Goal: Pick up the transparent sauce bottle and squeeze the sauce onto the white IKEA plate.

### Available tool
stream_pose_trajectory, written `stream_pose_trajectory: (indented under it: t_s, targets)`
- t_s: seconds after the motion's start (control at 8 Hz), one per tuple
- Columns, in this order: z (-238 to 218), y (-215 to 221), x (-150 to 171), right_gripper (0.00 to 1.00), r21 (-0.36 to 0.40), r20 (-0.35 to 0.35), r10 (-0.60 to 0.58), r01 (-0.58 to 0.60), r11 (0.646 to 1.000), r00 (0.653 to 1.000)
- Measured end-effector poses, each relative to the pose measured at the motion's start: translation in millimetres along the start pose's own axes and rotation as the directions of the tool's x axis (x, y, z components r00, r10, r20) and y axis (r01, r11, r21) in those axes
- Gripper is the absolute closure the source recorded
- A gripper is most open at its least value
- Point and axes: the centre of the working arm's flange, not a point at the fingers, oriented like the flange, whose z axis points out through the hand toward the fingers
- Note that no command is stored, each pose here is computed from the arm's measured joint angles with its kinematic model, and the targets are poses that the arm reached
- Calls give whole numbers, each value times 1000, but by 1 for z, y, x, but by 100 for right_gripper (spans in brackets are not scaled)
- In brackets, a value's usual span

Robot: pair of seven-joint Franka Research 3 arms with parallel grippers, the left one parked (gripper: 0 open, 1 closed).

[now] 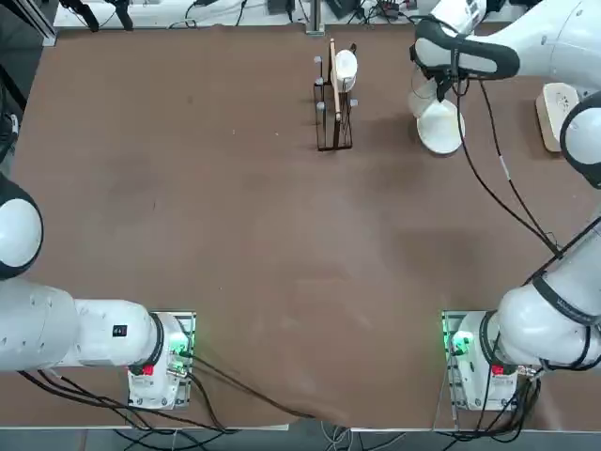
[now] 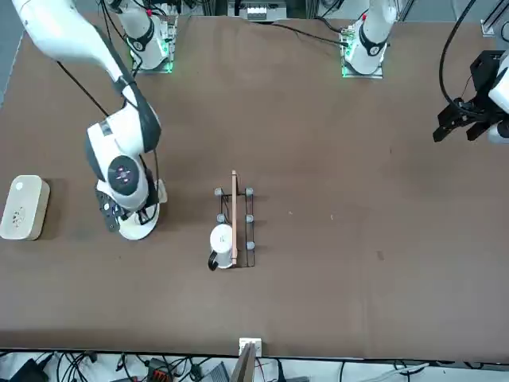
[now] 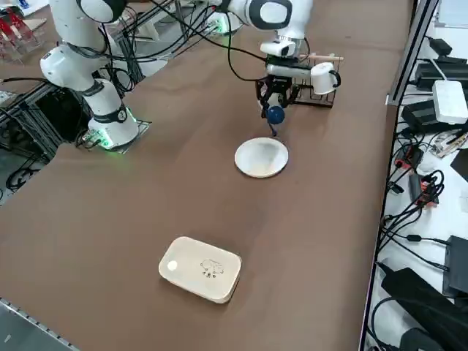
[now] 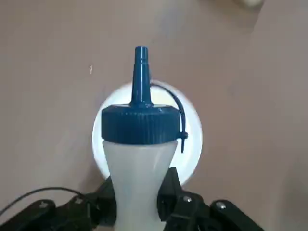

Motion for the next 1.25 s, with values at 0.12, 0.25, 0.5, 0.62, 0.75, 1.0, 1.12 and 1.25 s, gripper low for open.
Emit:
stream_pose_trajectory:
  t_s: [0.12, 0.25, 0.5, 0.62, 0.75, 1.0, 1.12, 1.25]
  targets:
    - [-1, 1, -4, 63, -23, -97, 13, -15, 1000, 995]
    - [-2, 2, -6, 63, -45, -178, 21, -30, 999, 984]
    - [-1, 6, -5, 63, -79, -289, 38, -64, 995, 957]
    - [1, 11, 0, 63, -111, -343, 49, -92, 990, 938]
    - [4, 17, 8, 63, -150, -385, 66, -133, 980, 920]
    - [21, 35, 27, 63, -233, -469, 156, -292, 927, 869]
    - [40, 45, 43, 63, -262, -519, 217, -396, 880, 826]
    - [66, 54, 60, 63, -279, -568, 274, -494, 823, 776]
